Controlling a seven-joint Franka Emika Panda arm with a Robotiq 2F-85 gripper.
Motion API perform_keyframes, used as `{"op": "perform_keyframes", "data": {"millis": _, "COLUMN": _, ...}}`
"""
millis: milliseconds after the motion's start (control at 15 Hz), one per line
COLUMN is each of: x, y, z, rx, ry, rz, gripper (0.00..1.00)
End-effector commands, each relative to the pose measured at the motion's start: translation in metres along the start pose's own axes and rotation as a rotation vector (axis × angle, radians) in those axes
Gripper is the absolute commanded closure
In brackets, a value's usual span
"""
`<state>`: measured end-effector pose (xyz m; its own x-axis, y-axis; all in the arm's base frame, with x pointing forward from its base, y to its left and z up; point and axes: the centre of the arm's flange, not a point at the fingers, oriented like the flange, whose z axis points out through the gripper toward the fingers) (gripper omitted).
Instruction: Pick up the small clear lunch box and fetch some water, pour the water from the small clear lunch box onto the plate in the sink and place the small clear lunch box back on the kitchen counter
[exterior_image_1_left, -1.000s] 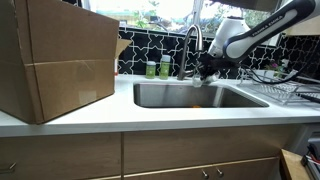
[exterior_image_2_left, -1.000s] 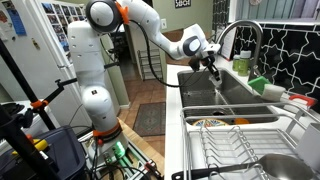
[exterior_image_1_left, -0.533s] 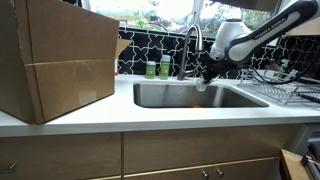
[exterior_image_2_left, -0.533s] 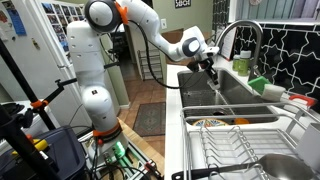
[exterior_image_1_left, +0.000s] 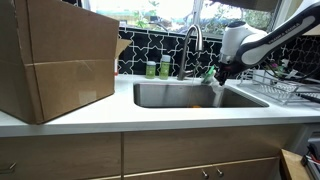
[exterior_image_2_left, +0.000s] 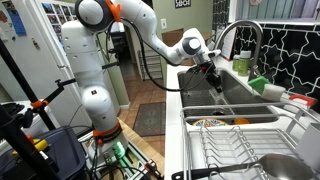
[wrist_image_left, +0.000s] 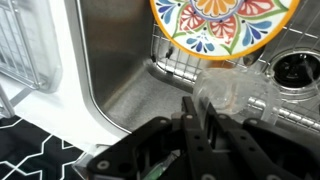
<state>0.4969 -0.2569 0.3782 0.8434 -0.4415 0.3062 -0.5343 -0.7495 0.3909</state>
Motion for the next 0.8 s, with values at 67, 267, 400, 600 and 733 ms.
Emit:
{"op": "perform_keyframes", "data": {"millis": 67, "x": -0.028, "y": 0.028, "z": 0.009, "rx": -0.100, "ry": -0.056, "rz": -0.128, "gripper": 0.97}}
{"op": "perform_keyframes", "data": {"millis": 267, "x": -0.018, "y": 0.024, "z": 0.014, "rx": -0.084, "ry": -0.066, "rz": -0.091, "gripper": 0.89}}
{"op": "perform_keyframes", "data": {"millis": 400, "x": -0.019, "y": 0.027, "z": 0.015, "rx": -0.086, "ry": -0.071, "rz": -0.092, "gripper": 0.89}}
{"op": "perform_keyframes", "data": {"millis": 600, "x": -0.019, "y": 0.027, "z": 0.014, "rx": -0.086, "ry": -0.071, "rz": -0.093, "gripper": 0.97}}
{"op": "perform_keyframes", "data": {"millis": 733, "x": -0.026, "y": 0.022, "z": 0.012, "rx": -0.140, "ry": 0.006, "rz": -0.189, "gripper": 0.97}}
